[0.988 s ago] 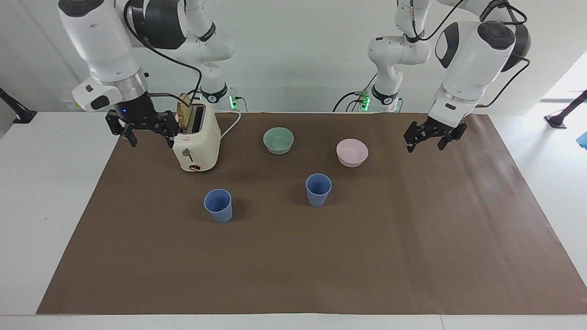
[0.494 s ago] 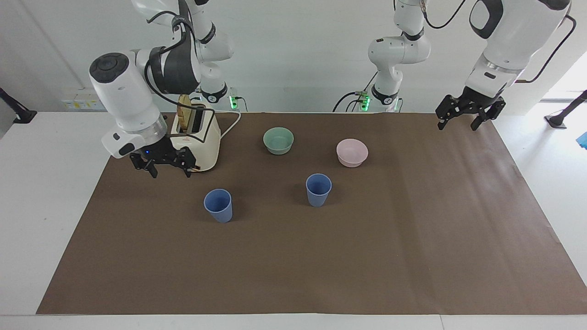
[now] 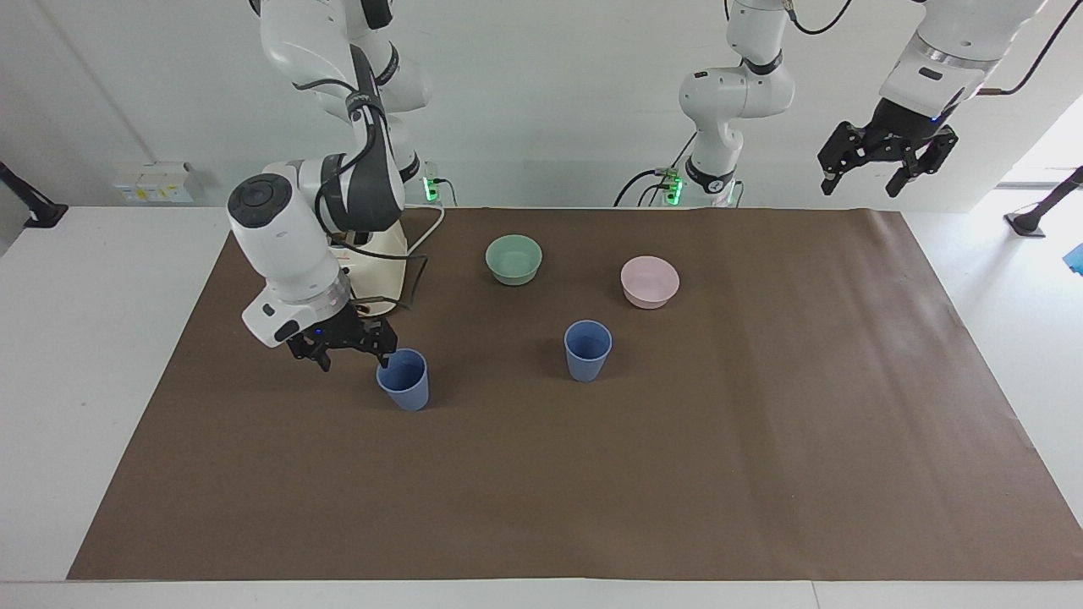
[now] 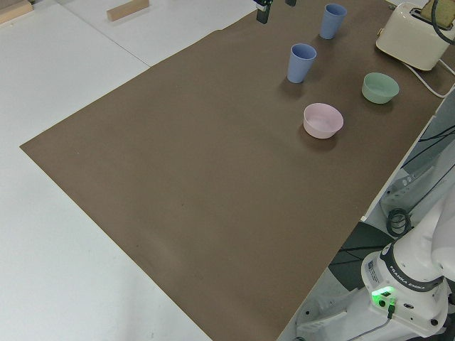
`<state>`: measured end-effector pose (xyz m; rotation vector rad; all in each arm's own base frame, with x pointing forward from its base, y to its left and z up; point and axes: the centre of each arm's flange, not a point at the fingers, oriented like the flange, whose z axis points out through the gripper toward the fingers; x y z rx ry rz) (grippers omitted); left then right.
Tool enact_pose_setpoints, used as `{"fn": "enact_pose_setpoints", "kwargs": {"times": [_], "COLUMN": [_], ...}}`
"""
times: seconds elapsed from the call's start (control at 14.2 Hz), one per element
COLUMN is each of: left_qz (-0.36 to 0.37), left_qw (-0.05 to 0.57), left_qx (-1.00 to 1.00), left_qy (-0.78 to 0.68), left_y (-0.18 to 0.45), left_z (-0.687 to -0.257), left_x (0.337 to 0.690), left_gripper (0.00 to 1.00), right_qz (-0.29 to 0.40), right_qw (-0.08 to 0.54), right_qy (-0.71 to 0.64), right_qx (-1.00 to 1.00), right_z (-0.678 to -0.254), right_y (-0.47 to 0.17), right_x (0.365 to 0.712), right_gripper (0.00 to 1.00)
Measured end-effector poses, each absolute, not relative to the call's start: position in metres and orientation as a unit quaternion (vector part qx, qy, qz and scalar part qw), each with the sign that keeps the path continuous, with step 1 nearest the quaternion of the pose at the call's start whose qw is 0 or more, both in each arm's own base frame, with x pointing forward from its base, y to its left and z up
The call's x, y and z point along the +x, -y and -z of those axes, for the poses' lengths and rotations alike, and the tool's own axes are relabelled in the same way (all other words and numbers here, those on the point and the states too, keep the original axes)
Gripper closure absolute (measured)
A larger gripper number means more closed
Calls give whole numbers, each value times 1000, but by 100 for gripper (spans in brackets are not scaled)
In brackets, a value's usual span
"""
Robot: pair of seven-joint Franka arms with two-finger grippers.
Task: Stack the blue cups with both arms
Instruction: 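Reach the right gripper to the other blue cup and grasp it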
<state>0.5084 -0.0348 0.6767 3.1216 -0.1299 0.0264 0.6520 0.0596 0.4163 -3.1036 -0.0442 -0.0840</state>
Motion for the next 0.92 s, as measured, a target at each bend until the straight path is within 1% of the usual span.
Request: {"fn": "enact_pose_setpoints", "kwargs": {"times": [0.42, 0.64, 0.71, 0.78, 0.85, 0.92], "left_qz": [-4, -3, -2, -2, -1, 0], "left_qw": [9, 9, 9, 9, 9, 9], "left_qx": [999, 999, 999, 999, 999, 999], "left_qy": [40, 40, 40, 40, 40, 40], "left_y": [33, 32, 32, 32, 32, 32], "left_z": [-675, -675, -675, -675, -674, -674], "left_x": [508, 508, 508, 508, 508, 508], "left_gripper": [0, 0, 0, 0, 0, 0], "right_qz": [25, 24, 24, 24, 23, 23], "right_qw": [16, 15, 15, 15, 15, 15], "right_qy": [16, 23, 24, 24, 23, 23], "right_qx": [-999, -999, -999, -999, -999, -999], "right_z": [-371, -364, -364, -363, -363, -363], "right_y": [-64, -73, -74, -74, -74, -74], "right_x": [659, 659, 659, 659, 659, 659], "right_gripper": [0, 0, 7, 18, 32, 42]}}
